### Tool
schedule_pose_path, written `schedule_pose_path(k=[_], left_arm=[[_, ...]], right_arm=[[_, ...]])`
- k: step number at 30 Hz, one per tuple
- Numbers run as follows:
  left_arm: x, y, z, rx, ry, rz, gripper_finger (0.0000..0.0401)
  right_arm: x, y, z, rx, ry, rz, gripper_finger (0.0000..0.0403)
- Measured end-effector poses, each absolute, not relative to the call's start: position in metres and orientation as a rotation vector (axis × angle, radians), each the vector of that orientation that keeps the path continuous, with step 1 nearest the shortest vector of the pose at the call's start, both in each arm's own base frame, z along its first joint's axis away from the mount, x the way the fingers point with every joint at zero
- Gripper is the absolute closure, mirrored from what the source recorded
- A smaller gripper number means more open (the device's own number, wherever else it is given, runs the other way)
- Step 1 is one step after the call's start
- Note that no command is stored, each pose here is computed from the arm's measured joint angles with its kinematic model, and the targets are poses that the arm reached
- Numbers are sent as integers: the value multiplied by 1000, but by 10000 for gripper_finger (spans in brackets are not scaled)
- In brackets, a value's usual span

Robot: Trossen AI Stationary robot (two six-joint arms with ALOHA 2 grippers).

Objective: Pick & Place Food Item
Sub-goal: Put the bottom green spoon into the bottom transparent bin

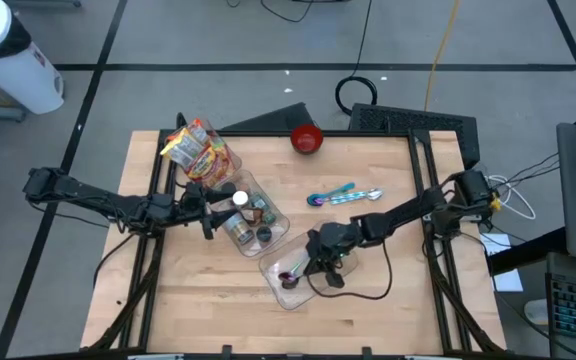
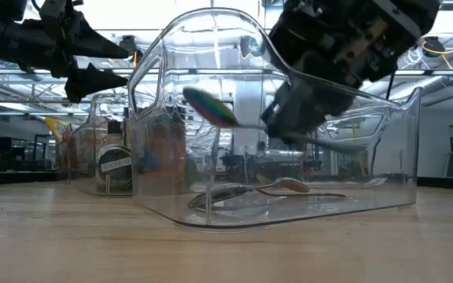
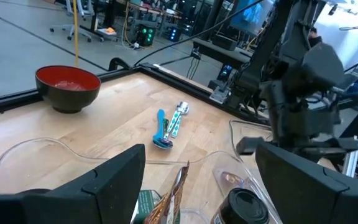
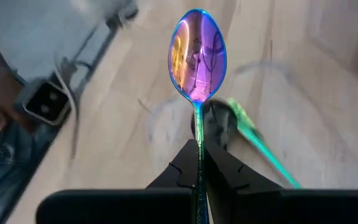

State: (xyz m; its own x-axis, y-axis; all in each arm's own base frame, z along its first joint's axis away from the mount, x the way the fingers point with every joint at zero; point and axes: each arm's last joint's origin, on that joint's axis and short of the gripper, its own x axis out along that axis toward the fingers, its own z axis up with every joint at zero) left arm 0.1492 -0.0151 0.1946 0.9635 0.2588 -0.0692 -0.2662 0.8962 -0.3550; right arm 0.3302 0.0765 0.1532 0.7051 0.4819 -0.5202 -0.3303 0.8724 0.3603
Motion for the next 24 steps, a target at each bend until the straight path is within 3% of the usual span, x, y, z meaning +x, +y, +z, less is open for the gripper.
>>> schedule_pose_path(k=[24], left_arm=[[149,-15,195,-371,21,272,89]], right_arm=[[329,76,139,118,699,405,400]])
